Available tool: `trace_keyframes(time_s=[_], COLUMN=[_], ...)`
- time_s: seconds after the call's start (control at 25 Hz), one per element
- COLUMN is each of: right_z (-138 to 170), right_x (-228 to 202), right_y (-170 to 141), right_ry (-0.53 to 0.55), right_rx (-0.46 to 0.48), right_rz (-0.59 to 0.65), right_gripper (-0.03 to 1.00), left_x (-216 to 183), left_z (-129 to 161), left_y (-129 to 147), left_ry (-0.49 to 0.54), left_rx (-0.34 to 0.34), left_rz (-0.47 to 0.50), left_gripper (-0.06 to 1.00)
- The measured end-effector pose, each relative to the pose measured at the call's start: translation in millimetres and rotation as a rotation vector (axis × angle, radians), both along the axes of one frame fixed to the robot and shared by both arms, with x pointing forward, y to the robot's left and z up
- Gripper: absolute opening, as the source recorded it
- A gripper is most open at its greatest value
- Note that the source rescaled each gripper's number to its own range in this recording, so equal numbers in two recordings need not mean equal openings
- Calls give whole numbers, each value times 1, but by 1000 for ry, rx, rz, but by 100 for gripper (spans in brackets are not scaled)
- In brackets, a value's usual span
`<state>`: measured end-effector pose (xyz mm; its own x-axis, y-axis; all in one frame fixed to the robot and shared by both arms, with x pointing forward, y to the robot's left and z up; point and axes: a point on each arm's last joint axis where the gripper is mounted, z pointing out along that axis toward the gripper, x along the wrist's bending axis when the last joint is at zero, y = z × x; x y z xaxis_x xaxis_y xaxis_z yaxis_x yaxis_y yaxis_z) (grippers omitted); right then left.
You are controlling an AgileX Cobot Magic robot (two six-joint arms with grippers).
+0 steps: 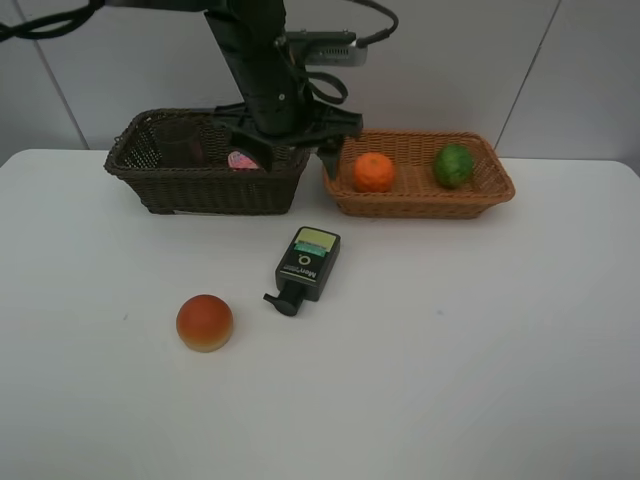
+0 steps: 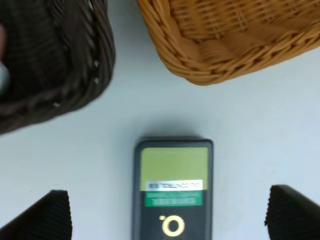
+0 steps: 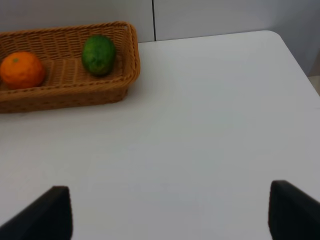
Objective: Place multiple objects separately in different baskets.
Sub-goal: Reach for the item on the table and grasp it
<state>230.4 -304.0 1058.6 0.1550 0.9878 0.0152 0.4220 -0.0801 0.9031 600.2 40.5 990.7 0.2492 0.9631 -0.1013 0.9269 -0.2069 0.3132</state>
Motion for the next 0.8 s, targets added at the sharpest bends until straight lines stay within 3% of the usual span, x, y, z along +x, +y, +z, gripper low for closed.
trace_keyframes(time_s=[0.44,0.8], right_z=[0,0], right_x=[0,0], right_y=[0,0], right_ry=[0,0], right_rx=[0,0], right_rz=[0,0], right_gripper=[66,66], left_x=[-4,-5], left_z=[-35,-56], left_y=[-18,-23], left_ry=[60,59], left_rx=[23,94], left_rz=[15,-18], left_gripper=[100,100])
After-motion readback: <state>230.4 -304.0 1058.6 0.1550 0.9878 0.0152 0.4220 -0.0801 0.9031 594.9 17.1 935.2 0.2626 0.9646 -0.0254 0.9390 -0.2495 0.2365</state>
